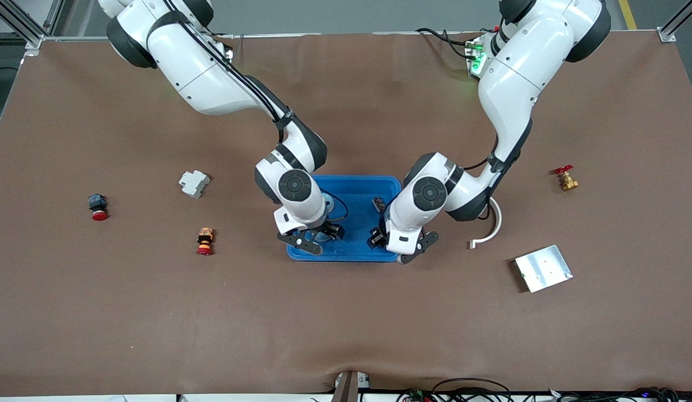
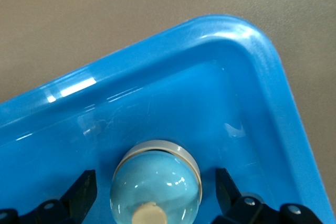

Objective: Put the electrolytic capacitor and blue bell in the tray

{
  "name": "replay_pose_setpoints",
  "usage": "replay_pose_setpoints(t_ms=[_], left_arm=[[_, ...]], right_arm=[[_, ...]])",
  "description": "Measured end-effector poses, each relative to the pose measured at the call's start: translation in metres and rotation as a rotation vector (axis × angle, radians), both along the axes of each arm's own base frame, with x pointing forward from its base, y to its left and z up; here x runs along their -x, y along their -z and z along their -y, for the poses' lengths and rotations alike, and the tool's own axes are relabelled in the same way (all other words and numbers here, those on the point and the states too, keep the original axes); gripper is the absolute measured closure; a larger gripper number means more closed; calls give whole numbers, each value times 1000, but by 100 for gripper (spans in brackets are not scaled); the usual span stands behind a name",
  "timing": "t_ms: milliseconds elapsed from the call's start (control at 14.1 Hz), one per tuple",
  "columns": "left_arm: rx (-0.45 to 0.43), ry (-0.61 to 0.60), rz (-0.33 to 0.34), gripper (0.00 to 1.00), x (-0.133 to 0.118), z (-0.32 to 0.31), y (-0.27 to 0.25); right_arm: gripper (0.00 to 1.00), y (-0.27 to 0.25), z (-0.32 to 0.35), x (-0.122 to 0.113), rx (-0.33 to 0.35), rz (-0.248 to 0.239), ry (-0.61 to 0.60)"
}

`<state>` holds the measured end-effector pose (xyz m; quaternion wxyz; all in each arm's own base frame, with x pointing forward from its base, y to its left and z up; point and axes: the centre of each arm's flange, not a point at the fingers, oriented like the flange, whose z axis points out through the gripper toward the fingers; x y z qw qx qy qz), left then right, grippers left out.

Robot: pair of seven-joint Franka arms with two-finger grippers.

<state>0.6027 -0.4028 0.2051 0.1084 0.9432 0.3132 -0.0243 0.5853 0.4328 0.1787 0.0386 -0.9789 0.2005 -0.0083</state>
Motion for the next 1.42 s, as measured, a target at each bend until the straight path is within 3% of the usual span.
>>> replay_pose_setpoints(t_ms=[142, 213, 497, 851, 993, 1277, 1419], left_arm=[[6, -4, 11, 1, -4, 0, -6], [8, -8, 16, 0, -6, -2, -9], [31, -42, 77, 0, -28, -17, -46], [19, -79, 144, 0, -53, -57, -99], [-21, -51, 159, 0, -62, -81, -103], [-77, 85, 176, 0, -74, -140, -98], [-108, 173, 184, 0, -77, -177, -97]], right_arm=[[0, -11, -1, -7, -10, 18, 5], [0, -18, -1, -10, -3, 14, 7], [0, -46, 4, -25, 44, -22, 2], [0, -65, 51, -48, 109, -93, -162], [0, -81, 76, -59, 127, -114, -217], [0, -141, 142, -89, 131, -77, -353], [0, -168, 192, -100, 143, -103, -396]])
